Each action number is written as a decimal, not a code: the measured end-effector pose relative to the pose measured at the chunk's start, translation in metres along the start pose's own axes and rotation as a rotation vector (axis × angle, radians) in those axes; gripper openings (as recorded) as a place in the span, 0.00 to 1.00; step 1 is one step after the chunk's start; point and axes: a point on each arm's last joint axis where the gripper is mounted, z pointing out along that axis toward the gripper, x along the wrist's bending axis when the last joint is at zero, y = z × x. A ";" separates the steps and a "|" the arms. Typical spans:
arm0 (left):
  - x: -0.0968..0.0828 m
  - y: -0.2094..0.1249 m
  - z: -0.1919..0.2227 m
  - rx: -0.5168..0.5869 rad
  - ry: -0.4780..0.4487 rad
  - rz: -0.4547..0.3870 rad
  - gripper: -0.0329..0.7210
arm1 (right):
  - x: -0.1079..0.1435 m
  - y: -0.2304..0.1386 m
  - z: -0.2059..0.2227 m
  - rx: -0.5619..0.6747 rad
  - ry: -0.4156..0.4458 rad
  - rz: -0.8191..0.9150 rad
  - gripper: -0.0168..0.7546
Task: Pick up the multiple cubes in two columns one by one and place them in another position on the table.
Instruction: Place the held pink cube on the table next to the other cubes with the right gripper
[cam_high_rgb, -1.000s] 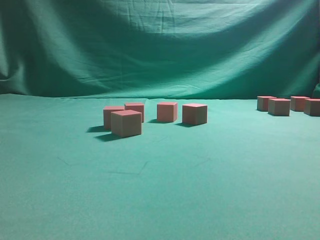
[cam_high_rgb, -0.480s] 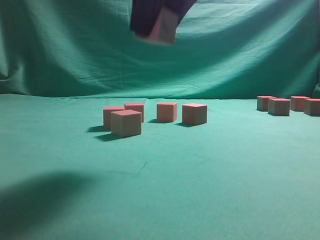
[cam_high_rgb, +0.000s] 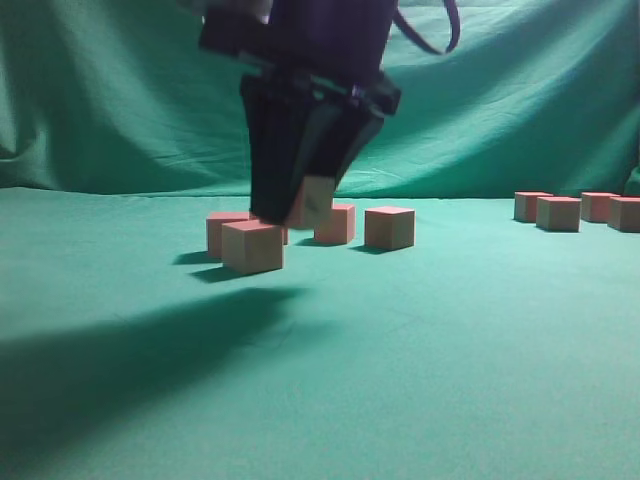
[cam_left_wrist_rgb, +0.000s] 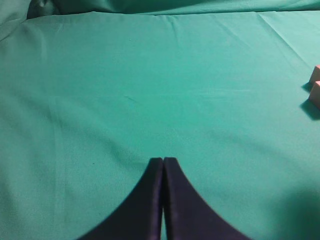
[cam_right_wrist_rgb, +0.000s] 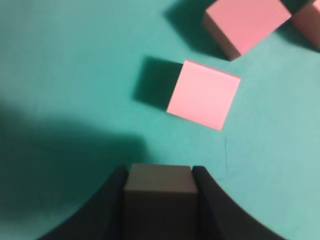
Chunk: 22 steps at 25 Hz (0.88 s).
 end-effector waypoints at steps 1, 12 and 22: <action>0.000 0.000 0.000 0.000 0.000 0.000 0.04 | -0.002 0.000 0.005 0.008 -0.005 -0.003 0.37; 0.000 0.000 0.000 0.000 0.000 0.000 0.04 | -0.011 0.001 0.020 0.010 -0.077 -0.049 0.37; 0.000 0.000 0.000 0.000 0.000 0.000 0.04 | -0.012 0.002 0.020 -0.001 -0.086 -0.097 0.37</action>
